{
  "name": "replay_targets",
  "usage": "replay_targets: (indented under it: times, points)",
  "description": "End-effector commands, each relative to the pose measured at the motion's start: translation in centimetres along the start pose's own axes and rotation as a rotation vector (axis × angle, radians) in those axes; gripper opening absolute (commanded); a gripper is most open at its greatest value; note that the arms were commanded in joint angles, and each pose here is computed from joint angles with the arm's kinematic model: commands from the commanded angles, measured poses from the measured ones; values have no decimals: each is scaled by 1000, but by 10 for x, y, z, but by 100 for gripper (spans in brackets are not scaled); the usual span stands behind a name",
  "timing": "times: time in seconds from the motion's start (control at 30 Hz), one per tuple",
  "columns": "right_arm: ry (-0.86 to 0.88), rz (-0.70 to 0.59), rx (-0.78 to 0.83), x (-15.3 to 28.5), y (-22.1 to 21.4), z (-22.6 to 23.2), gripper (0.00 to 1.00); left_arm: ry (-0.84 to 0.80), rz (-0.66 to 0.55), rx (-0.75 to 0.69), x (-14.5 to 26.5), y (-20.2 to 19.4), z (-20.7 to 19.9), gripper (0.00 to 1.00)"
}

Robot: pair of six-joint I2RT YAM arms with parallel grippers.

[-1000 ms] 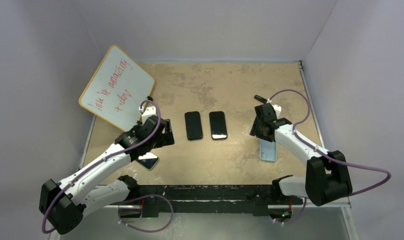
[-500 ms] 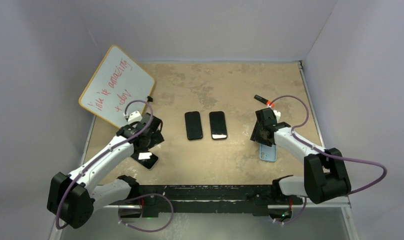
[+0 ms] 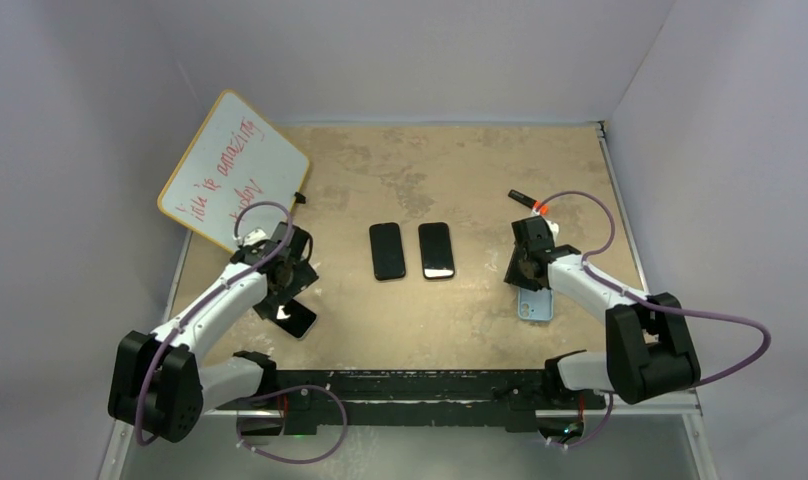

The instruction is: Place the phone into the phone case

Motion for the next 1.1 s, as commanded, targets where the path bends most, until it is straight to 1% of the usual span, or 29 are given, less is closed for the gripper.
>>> replay_targets:
  times: [0.0,0.13,0.17,0.27,0.43,0.63,0.73,0.9,0.93,0.97,1.0,1.07]
  points:
    - [20,21,18,-8,-4,1,25,19,-4,31,-7,2,2,100]
    - [80,15,37,-3,-4,6,2,96,43,50,-14,-6,7,100]
    - [96,11,40,-1,-5,7,0,116,51,58,-14,-7,8,100]
    - [125,8,52,5,-12,12,0,130,69,58,-19,-10,9,100]
    - [185,13,73,16,-27,24,0,89,95,71,-22,-13,7,100]
    - [298,16,85,31,-48,38,0,102,89,72,-26,-15,10,100]
    - [314,-14,95,39,-49,39,0,57,70,55,-27,-13,6,100]
    - [332,-43,126,46,-50,38,0,50,46,73,-25,-12,8,100]
    - [334,-49,155,45,-51,37,1,54,47,75,-25,-13,9,100]
    - [315,-59,182,43,-50,35,9,62,50,76,-25,-13,10,100]
    - [279,-68,199,42,-48,32,20,66,52,76,-25,-13,10,100]
    - [225,-74,224,40,-45,30,34,68,58,77,-24,-14,11,100]
Point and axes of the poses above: each gripper's point midway between its finger pads, its own x axis back along the fingers, its own z axis along the line the jaws close on, y = z × x, the point moved 10 cm from there along x, back along the fingers
